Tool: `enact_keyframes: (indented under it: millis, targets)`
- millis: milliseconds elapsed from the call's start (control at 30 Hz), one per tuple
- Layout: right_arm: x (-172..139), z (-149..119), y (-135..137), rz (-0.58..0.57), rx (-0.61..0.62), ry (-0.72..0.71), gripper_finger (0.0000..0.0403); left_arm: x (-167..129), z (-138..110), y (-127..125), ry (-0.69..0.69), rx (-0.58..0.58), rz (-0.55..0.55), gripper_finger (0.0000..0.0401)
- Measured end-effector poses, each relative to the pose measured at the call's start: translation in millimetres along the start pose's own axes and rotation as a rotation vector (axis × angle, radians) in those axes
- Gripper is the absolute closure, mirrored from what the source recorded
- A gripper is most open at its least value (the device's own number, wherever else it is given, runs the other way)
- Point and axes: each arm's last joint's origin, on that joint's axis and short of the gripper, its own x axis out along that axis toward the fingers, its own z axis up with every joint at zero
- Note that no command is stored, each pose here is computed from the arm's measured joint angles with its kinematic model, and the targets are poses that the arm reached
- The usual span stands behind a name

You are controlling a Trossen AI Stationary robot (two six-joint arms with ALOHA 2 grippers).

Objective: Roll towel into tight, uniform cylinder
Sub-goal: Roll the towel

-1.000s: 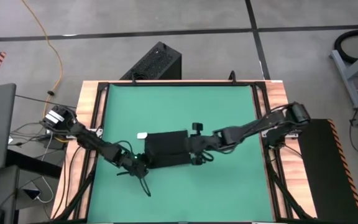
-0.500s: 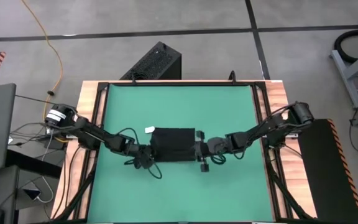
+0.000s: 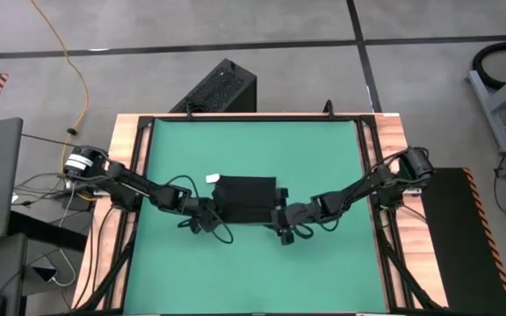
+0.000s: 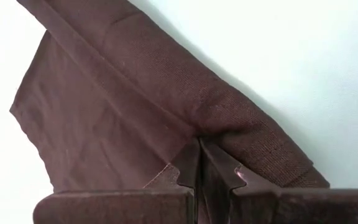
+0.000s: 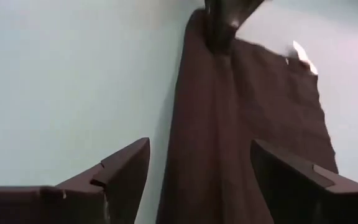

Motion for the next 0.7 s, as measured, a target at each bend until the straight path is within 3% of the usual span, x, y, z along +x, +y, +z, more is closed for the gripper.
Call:
enact_keyframes:
  millis: [333,500,700]
  targets:
    - [3,-15,2,-0.004,-0.043,0.127,0.0098,1,-3,1,-0.007,-0.022,-0.021,0.0401]
    - [18,-28,6,-0.008,-0.117,0.167,0.0098,1,-5,3,-0.006,-0.034,-0.021,0.0401]
    - [38,-51,4,-0.014,-0.086,0.244,0.0101,2,-7,5,-0.002,-0.044,-0.019,0.0401]
